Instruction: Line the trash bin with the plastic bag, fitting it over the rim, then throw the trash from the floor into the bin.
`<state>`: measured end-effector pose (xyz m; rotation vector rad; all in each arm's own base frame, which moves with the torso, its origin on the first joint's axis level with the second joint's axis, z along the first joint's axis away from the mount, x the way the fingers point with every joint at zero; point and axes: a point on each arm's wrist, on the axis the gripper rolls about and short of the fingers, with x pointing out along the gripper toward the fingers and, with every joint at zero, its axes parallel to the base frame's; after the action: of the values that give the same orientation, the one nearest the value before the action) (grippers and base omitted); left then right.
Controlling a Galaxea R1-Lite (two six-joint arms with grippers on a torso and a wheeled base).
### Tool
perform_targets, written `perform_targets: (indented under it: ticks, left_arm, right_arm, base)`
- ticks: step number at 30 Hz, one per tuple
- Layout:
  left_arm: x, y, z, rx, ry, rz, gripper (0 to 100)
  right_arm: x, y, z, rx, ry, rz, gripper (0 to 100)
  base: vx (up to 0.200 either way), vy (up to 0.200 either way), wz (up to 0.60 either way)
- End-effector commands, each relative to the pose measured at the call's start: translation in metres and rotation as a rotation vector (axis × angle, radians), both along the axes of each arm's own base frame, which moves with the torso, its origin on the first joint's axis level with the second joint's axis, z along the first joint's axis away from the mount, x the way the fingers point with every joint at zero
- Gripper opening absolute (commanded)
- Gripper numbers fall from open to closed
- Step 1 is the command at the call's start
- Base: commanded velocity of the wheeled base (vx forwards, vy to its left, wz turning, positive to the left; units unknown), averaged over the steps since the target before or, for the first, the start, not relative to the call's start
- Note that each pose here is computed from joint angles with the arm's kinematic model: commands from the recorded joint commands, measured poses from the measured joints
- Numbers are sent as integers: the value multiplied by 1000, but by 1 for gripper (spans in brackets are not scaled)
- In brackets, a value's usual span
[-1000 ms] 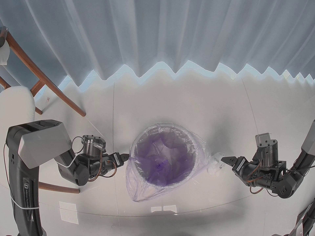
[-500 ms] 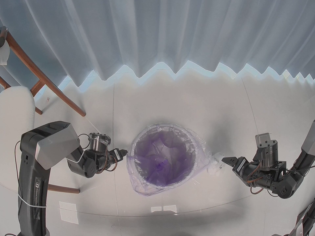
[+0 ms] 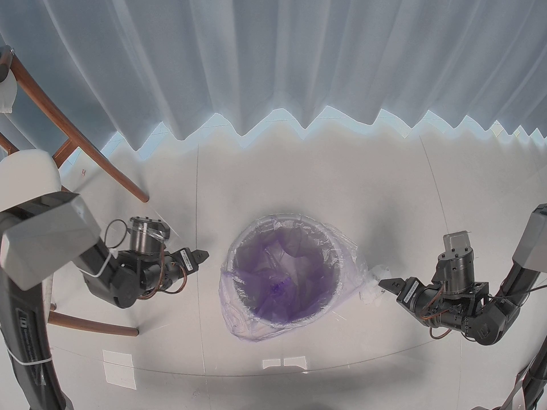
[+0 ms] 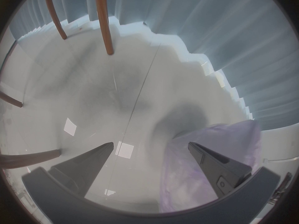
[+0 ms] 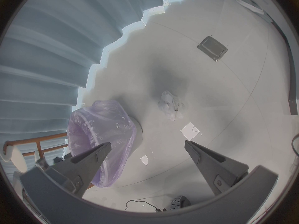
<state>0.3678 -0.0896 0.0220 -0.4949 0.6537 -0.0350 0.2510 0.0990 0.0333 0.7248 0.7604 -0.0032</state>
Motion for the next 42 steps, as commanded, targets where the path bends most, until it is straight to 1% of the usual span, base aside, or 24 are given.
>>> perform_targets:
  ticks: [1,4,7,8,10,11,16,19,21,25,29,30,32,37,38,39,42]
  left_arm:
    - [-99,23,97,-133,-149,-27,100]
    - [-123,26,111,-157,-188,-37,100]
    - [-131,28,112,-155,-190,-32,100]
    - [-137,30,109,-150,-182,-23,100]
    - [-141,32,110,-151,-185,-21,100]
    - [-147,34,113,-155,-197,-18,100]
    - [-155,42,124,-166,-247,-2,100]
    - [-156,47,128,-165,-266,21,100]
    - [-158,55,133,-165,-293,49,100]
    - [-167,62,145,-180,-347,61,100]
    - [-174,66,148,-194,-367,37,100]
    - [-174,66,148,-194,-367,37,100]
    - [-175,66,149,-194,-370,36,100]
    - [-175,65,149,-191,-371,33,100]
    - [-175,65,149,-191,-371,33,100]
    - [-175,65,148,-189,-370,27,100]
    - [-176,63,149,-190,-372,20,100]
  right_arm:
    - [32,15,-41,-39,54,38,100]
    - [45,20,-51,-41,44,40,100]
    - [52,23,-57,-48,40,48,100]
    - [57,30,-61,-55,33,71,100]
    - [59,37,-66,-58,31,89,100]
    - [63,42,-71,-64,29,103,100]
    - [78,53,-71,-72,-10,125,100]
    - [81,54,-72,-85,-2,133,100]
    - [84,55,-72,-100,9,138,100]
    - [90,54,-74,-108,24,130,100]
    - [97,54,-73,-161,85,101,100]
    - [97,54,-73,-161,85,101,100]
    - [105,52,-71,-184,118,78,100]
    - [111,53,-71,-231,185,64,100]
    - [111,53,-71,-231,185,64,100]
    - [113,53,-71,-252,218,56,100]
    - [115,50,-68,-259,257,39,100]
  base:
    - [0,0,0]
    - [0,0,0]
    - [0,0,0]
    - [0,0,0]
    - [0,0,0]
    - [0,0,0]
    - [0,0,0]
    - [0,0,0]
    - [0,0,0]
    - [0,0,0]
    - [0,0,0]
    - [0,0,0]
    - [0,0,0]
    - [0,0,0]
    - [0,0,0]
    - [0,0,0]
    - [0,0,0]
